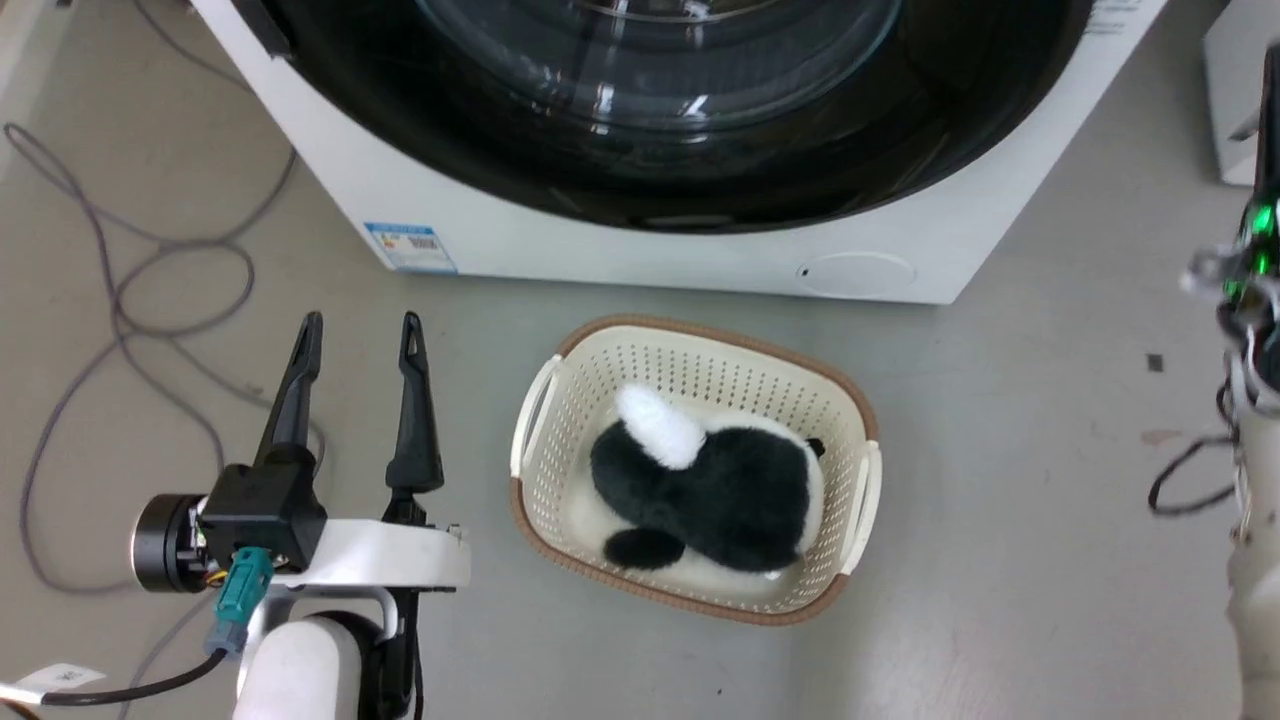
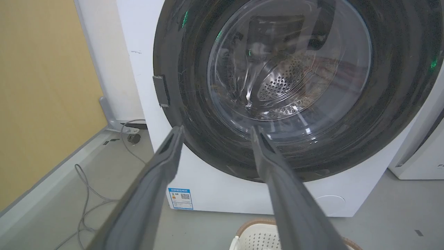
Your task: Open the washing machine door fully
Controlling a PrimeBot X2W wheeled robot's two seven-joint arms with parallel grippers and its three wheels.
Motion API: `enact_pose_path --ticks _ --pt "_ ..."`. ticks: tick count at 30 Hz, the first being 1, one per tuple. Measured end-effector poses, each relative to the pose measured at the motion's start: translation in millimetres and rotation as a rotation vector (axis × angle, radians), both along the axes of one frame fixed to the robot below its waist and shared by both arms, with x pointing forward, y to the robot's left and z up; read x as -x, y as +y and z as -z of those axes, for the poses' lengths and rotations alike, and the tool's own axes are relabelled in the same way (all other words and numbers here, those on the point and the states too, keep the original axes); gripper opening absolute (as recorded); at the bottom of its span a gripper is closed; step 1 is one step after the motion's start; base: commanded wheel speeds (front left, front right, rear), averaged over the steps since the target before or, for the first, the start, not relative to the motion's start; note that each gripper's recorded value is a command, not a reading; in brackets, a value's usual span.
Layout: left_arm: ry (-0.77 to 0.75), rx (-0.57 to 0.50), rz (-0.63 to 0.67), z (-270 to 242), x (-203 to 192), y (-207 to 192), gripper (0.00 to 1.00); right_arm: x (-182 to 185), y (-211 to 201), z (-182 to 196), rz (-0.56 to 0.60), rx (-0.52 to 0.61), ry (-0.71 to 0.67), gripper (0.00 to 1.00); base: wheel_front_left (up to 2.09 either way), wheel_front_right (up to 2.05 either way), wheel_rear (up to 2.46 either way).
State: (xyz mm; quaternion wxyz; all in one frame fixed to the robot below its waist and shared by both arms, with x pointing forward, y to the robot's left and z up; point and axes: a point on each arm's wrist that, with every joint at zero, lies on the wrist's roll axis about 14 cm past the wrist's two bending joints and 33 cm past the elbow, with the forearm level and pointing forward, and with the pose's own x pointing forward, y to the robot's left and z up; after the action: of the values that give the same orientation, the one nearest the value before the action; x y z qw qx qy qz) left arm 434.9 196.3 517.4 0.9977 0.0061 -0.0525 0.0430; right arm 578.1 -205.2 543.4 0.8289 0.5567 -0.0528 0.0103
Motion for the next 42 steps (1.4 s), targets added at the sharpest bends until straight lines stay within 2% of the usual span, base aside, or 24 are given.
enact_pose_path --ticks 13,21,34,42 --pt "-0.001 0.020 -0.033 10.7 -14.3 8.3 1.00 -66.1 41.1 -3.9 -0.117 0.022 0.010 0.00 0.00 0.00 0.00" --pt "0.002 0.021 -0.059 16.4 -16.9 15.4 1.00 -87.5 68.1 -0.3 -0.212 0.017 0.032 0.00 0.00 0.00 0.00" --pt "-0.043 0.031 -0.047 7.6 -22.1 10.0 1.00 -79.2 75.1 0.9 -0.382 0.005 0.099 0.00 0.00 0.00 0.00" --pt "-0.073 0.041 -0.027 -3.2 -21.4 4.6 1.00 -53.3 93.2 -6.6 -0.516 0.019 0.124 0.00 0.00 0.00 0.00"
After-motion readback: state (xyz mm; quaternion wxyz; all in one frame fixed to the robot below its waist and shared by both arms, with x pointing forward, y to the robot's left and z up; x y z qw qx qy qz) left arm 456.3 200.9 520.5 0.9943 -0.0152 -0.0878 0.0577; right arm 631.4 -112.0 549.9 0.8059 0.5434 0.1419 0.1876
